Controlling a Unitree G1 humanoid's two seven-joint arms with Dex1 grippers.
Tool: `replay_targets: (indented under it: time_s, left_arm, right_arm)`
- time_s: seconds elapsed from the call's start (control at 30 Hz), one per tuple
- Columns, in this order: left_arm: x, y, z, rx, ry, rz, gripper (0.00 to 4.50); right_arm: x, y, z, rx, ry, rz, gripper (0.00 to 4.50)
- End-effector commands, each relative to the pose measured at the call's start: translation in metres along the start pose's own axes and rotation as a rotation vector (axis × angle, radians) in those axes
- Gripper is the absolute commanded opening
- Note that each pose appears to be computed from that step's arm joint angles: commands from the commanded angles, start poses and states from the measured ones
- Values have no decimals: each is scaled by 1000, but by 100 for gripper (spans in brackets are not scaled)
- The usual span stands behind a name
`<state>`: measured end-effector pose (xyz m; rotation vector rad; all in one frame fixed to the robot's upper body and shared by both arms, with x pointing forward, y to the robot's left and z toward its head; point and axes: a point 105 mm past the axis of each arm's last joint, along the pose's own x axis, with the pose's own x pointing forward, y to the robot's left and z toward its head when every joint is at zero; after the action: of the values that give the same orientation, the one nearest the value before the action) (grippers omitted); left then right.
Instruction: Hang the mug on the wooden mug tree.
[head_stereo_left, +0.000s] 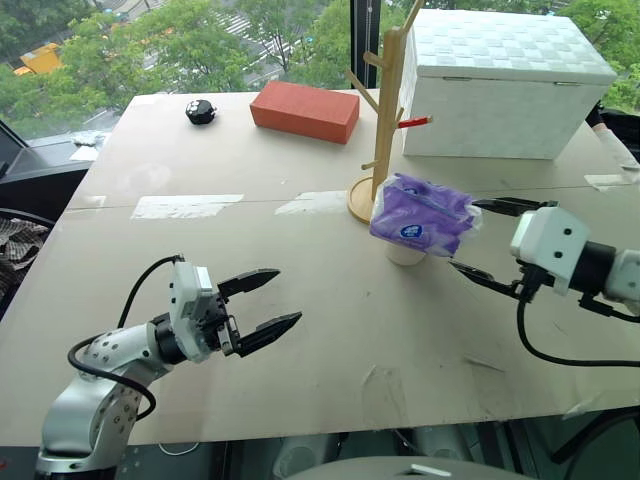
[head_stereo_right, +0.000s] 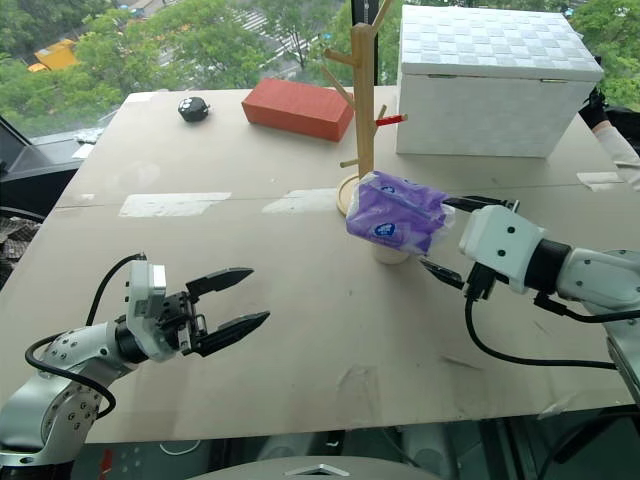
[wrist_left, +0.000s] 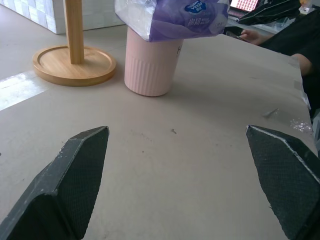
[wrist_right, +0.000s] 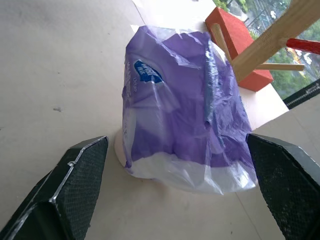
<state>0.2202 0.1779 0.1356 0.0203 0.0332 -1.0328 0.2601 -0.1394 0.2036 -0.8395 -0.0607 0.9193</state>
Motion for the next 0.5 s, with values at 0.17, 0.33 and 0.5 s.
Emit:
replay_targets:
  time_s: [0.17, 0.33, 0.5]
  left_arm:
    - [0, -5, 10, 54, -29, -3, 450]
    - [-2, -9, 9, 49, -25, 3, 450]
    - [-2, -12, 7, 43, -26, 5, 450]
  right_arm:
    - [22, -7, -2, -90, 4, -28, 446]
    - [26, -7, -1, -92, -7, -21, 361]
    - [23, -8, 1, -91, -16, -22, 143]
